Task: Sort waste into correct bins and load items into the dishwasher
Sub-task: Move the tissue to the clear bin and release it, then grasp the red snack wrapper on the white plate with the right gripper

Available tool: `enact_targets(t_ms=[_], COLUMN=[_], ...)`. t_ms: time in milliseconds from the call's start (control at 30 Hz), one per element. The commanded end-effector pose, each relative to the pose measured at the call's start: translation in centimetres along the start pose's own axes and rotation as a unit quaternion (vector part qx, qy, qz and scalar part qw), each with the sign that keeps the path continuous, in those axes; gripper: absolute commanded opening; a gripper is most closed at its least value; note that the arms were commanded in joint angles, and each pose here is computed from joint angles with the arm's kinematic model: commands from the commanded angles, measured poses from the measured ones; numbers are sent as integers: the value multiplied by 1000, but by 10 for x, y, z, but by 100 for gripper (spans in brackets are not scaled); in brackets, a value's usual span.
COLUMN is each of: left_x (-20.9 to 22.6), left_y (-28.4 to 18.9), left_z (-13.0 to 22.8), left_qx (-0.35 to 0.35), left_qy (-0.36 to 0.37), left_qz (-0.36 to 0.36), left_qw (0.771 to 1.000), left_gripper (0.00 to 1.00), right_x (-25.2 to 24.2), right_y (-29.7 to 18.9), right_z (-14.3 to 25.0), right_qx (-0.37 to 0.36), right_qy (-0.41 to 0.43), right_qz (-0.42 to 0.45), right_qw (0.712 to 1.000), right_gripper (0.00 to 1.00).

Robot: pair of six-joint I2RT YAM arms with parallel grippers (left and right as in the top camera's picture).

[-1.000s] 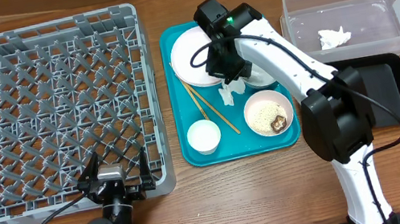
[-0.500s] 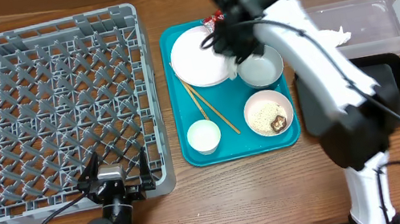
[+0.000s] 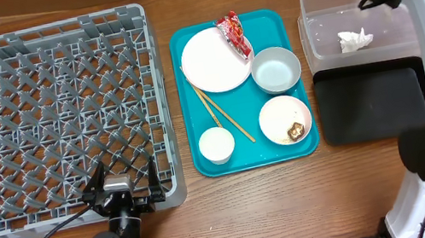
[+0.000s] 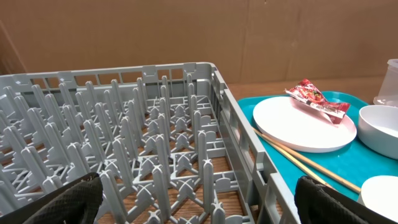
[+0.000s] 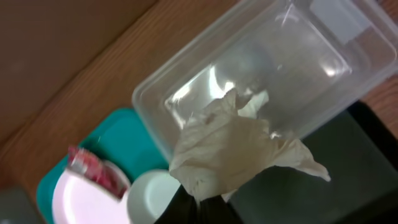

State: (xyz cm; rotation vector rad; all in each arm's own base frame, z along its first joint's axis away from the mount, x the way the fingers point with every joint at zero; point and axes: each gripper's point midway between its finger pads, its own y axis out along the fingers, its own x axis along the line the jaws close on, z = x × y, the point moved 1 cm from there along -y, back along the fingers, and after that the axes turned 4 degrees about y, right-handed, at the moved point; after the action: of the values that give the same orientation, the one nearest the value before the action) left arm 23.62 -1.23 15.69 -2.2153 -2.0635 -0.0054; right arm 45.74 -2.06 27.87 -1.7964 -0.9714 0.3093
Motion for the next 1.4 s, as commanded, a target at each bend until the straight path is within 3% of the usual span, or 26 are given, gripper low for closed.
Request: enact_targets(t_ms=[0,33,67,100,133,233,400,500,733,1000,1367], left_x=[1,1,1,1,1,1,1,1,1,1,1], left_y=[0,0,0,0,0,0,0,0,0,0,0], left_z=[1,1,1,1,1,1,1,1,1,1,1], left_qx=[1,1,1,1,1,1,1,1,1,1,1], left_qy=[4,4,4,4,4,4,4,4,4,4,4], left_qz=[-3,-3,-3,-3,-3,-3,-3,-3,-3,-3,-3], left_qw=[1000,1000,1000,1000,1000,1000,1000,1000,1000,1000,1000], left_gripper=[100,100,100,100,100,100,100,100,100,100,100], right_x=[-4,-1,2,5,7,22,71,109,166,173,166], right_y=[37,46,52,59,60,58,28,18,54,123,171], right_z=[-2,-4,-4,-4,-3,7,33,65,131,169,204], right_qx=[6,7,9,12,15,36,46,37,9,62,121], right_qy=[-20,-31,-44,-56,-62,-80,-151,-226,-318,-317,-326], right_qz=[26,22,17,13,8,-29,-112,-141,-114,-100,-92], right_qw=[999,999,999,998,998,996,981,963,941,941,933], right_gripper=[7,16,33,67,81,93,94,88,85,79,66])
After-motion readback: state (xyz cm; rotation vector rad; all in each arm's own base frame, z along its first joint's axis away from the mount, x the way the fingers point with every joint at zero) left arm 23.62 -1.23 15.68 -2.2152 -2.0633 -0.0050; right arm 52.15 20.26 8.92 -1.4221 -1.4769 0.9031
